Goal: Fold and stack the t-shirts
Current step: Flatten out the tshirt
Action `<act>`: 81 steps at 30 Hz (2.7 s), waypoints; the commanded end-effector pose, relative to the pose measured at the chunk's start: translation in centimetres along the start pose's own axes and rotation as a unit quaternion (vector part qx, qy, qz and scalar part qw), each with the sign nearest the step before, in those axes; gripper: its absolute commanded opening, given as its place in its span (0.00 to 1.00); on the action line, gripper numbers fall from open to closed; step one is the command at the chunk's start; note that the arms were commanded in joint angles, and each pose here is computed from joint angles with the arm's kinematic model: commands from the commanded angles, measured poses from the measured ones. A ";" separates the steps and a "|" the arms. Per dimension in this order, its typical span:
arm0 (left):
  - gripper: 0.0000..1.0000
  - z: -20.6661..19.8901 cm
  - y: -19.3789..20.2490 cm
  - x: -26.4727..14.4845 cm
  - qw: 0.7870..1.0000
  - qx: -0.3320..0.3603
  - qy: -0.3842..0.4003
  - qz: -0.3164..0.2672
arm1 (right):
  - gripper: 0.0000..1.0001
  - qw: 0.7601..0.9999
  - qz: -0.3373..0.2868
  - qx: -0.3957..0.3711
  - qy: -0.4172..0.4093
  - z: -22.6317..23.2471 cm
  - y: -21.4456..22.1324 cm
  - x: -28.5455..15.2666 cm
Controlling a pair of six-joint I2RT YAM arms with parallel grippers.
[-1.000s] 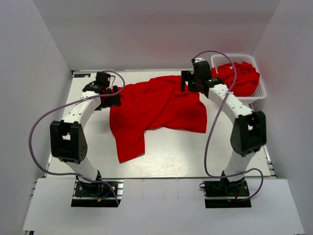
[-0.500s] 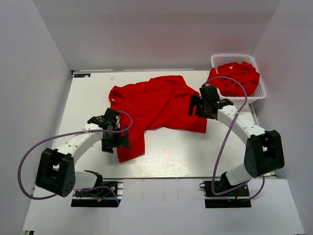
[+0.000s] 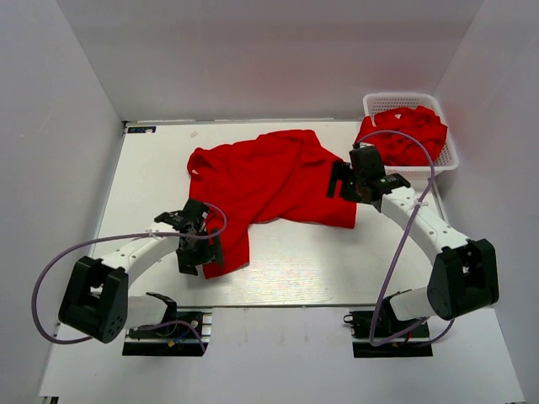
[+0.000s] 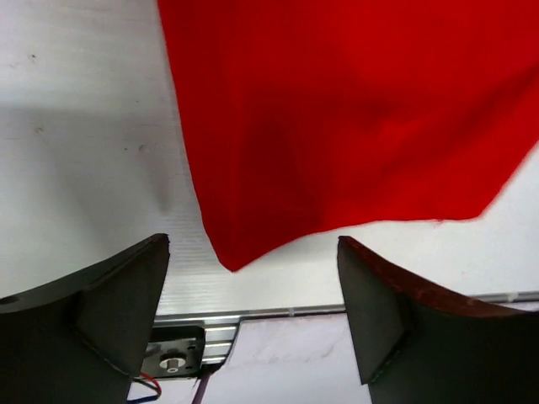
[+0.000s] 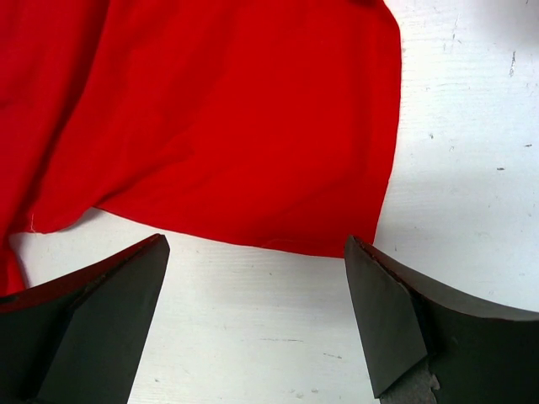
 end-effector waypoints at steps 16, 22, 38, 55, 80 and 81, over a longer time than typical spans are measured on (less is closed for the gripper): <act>0.00 0.4 -1.2 1.1 0.999 -0.013 -0.026 -0.029 | 0.90 0.999 -0.022 0.018 0.020 -1.2 0.1 -0.8; 0.00 -1.3 -4.7 -3.3 0.992 0.006 0.010 -0.128 | 0.90 0.999 -0.027 0.024 0.034 -2.2 0.4 -1.7; 0.00 -2.0 -5.9 -4.6 0.989 0.022 0.021 -0.145 | 0.90 0.986 0.032 0.119 0.113 -5.8 4.6 0.5; 0.00 -1.8 -5.9 -4.2 0.990 0.026 0.011 -0.138 | 0.90 0.974 0.048 0.168 0.141 -5.7 5.2 5.0; 0.00 -3.0 -16.4 -15.6 0.931 0.020 -0.037 -0.362 | 0.00 0.990 -0.023 0.076 0.114 -3.9 -1.4 0.9; 0.00 -2.7 -17.3 -17.0 0.923 0.016 -0.056 -0.380 | 0.00 0.990 -0.036 0.074 0.114 -3.9 -2.3 0.2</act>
Point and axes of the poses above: each gripper's point midway between its finger pads, its own x axis out along the fingers, its own z axis along the line the jaws close on, y = z × x, the point moved 4 cm from there along -x, back along the fingers, and after that the axes turned 10 degrees about x, right-handed, at the moved point
